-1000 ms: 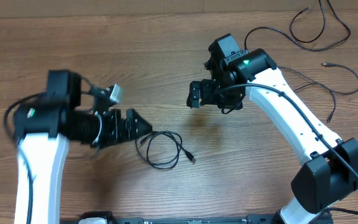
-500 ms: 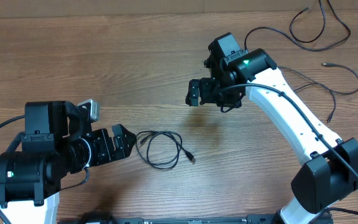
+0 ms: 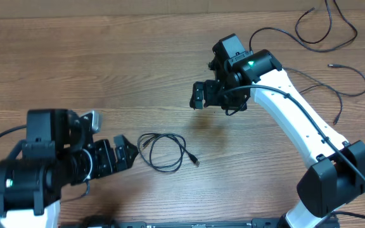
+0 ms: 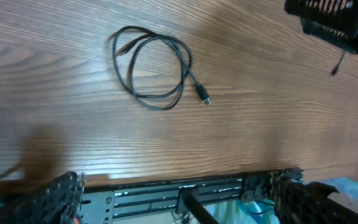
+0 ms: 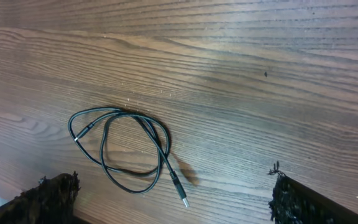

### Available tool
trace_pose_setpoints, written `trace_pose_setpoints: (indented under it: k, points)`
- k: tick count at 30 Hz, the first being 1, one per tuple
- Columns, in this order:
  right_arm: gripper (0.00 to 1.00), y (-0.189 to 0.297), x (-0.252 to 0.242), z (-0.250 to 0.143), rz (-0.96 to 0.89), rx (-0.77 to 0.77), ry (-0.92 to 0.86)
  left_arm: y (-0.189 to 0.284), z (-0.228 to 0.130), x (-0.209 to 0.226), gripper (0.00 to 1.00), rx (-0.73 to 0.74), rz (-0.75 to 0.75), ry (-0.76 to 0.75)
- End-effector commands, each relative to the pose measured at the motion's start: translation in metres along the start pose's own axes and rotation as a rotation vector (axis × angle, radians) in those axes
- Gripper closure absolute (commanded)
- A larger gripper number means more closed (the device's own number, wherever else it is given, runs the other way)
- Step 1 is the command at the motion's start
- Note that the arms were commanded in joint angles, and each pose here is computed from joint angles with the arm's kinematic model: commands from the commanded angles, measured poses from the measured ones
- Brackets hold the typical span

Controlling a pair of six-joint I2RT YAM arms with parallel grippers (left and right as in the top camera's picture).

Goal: Untangle cables

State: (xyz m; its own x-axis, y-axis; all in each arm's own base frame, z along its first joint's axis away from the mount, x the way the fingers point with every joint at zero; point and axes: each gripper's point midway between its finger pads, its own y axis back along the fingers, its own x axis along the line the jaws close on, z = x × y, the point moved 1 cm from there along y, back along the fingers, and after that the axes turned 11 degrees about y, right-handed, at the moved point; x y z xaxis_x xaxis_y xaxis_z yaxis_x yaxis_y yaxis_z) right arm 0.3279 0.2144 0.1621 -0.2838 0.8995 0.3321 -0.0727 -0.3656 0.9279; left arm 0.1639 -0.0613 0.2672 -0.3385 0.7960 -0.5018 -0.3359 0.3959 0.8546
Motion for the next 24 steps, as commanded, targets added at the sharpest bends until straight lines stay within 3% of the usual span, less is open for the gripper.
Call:
trace_pose_setpoints:
  k: [1, 12, 24]
  points:
    - [0.00, 0.000, 0.000, 0.001, -0.007, -0.009, 0.002, 0.006, -0.010, 0.006, 0.00, -0.046, 0.003, -0.043]
    - [0.00, 0.000, 0.000, 0.003, -0.005, -0.017, 0.004, -0.045, -0.033, 0.015, 0.00, 0.105, -0.101, 0.024]
    - [0.00, 0.000, 0.000, 0.003, -0.005, -0.015, 0.003, -0.085, -0.035, 0.038, 0.00, 0.147, -0.066, 0.061]
